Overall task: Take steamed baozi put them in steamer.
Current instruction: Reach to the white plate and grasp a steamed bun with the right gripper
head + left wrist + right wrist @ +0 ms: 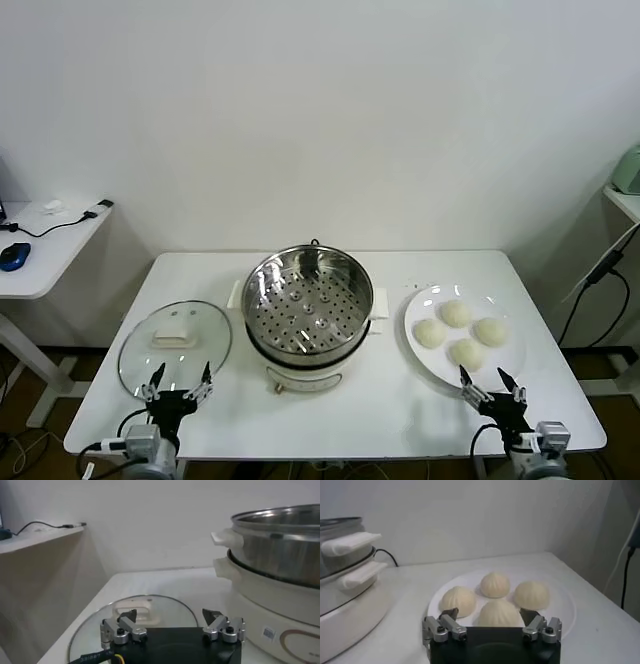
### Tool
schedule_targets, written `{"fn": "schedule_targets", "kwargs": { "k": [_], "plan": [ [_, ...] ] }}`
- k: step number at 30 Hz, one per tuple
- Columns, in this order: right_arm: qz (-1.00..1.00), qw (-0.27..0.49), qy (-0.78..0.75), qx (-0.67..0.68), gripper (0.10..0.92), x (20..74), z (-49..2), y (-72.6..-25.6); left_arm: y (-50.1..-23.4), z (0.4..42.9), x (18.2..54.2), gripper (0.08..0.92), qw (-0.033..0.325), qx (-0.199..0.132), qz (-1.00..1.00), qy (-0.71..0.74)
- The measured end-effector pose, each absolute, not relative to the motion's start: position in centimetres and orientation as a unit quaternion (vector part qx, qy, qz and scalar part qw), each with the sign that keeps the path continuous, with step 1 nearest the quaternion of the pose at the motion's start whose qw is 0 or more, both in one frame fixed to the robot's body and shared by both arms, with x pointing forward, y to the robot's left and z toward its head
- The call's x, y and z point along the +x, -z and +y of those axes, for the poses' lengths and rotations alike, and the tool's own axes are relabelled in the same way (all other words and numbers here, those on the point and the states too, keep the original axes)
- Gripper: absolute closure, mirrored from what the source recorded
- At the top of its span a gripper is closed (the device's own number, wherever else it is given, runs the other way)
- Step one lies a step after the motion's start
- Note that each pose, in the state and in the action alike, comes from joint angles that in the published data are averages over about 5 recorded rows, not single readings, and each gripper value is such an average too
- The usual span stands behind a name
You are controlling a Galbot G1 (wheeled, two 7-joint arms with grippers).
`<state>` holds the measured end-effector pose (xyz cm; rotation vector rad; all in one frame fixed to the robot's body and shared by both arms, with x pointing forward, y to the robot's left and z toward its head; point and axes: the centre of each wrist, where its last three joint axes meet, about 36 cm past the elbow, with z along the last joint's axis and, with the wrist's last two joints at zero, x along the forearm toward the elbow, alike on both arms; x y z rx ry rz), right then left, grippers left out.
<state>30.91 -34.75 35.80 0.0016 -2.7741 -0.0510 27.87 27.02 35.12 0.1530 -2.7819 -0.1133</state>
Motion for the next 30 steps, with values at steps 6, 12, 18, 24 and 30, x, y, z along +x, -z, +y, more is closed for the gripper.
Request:
{"fn": "schedule_targets", "kwargs": {
  "k": [6,12,18,24,30],
  "plan": [
    [-0.987,0.162,-0.014,0.012,0.2,36.1,-36.4,-38.2,-35.2,27.0,28.1,0.177,0.173,0.052,-0.983,0.039],
    [-0.984,0.149,-0.087,0.052,0.2,44.2,-38.3,-41.5,-35.1,27.1,28.3,0.177,0.174,0.055,-0.983,0.035],
    [-0.95,0.163,-0.212,0.158,0.2,51.3,-40.5,-45.5,-34.8,27.2,28.3,0.177,0.179,0.056,-0.982,0.032],
    [-0.869,0.197,-0.335,0.307,0.2,56.1,-43.1,-49.6,-34.5,27.2,28.3,0.177,0.182,0.056,-0.981,0.03],
    [-0.761,0.258,-0.415,0.426,0.2,59.9,-44.5,-53.2,-34.2,27.1,28.2,0.177,0.187,0.057,-0.98,0.029]
  ]
}}
